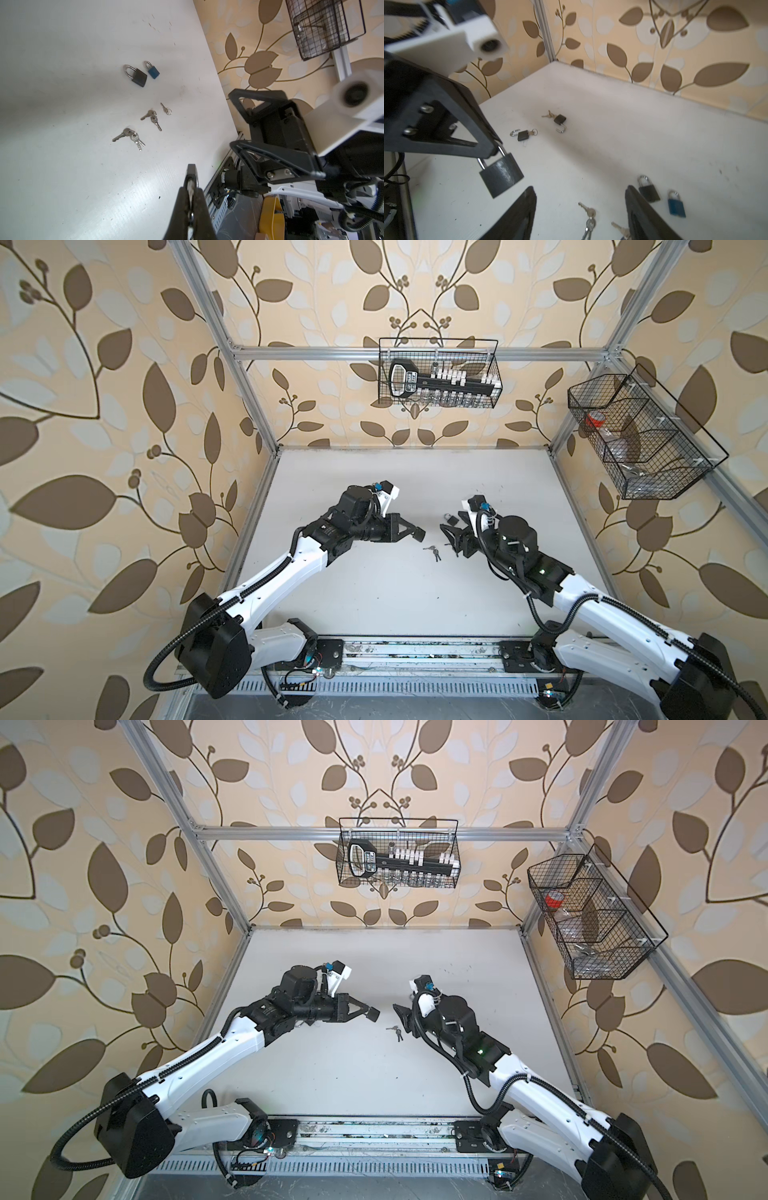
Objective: Lock with the key
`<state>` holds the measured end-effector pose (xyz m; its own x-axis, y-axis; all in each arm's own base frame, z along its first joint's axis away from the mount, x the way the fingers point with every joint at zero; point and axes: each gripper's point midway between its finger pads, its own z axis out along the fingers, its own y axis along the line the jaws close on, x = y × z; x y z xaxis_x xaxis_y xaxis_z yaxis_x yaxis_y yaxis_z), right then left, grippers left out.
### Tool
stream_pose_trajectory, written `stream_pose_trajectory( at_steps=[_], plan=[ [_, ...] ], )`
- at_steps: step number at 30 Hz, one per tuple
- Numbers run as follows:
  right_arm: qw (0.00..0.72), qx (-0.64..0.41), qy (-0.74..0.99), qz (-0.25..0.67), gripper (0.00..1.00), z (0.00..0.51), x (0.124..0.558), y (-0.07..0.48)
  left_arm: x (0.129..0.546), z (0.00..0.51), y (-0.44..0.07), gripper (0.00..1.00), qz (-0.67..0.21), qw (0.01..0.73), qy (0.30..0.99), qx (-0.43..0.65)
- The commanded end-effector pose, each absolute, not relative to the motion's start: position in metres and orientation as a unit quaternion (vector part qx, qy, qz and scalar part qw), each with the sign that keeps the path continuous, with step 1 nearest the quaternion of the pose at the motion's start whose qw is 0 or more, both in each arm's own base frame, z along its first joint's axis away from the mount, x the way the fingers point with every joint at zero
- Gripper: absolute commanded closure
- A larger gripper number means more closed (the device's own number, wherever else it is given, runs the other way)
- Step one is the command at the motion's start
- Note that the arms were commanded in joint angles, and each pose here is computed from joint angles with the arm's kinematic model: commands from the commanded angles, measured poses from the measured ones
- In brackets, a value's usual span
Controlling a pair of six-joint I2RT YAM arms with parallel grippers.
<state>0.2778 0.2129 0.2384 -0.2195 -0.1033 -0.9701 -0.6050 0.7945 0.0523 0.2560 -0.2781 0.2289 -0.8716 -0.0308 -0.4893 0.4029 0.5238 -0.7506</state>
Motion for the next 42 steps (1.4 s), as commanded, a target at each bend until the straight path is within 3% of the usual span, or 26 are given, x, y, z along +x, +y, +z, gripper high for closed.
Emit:
stream_pose_trajectory(
  at_steps=[1, 10, 25, 42],
  plan=[
    [0.655, -0.306, 0.654, 0.224, 0.31, 0.279, 0.261, 0.222, 0.255, 0.278, -0.300, 1.00, -0.517, 0.268, 0.794, 0.173],
    [0.621, -0.426, 0.628, 0.198, 0.34, 0.263, 0.237, 0.250, 0.250, 0.281, -0.311, 1.00, -0.524, 0.261, 0.788, 0.193],
    [0.587, -0.443, 0.660, 0.153, 0.40, 0.240, 0.256, 0.266, 0.246, 0.284, -0.315, 1.00, -0.525, 0.259, 0.785, 0.204],
    [0.597, -0.444, 0.655, 0.134, 0.65, 0.241, 0.258, 0.267, 0.247, 0.279, -0.315, 1.00, -0.520, 0.258, 0.790, 0.199]
  ],
)
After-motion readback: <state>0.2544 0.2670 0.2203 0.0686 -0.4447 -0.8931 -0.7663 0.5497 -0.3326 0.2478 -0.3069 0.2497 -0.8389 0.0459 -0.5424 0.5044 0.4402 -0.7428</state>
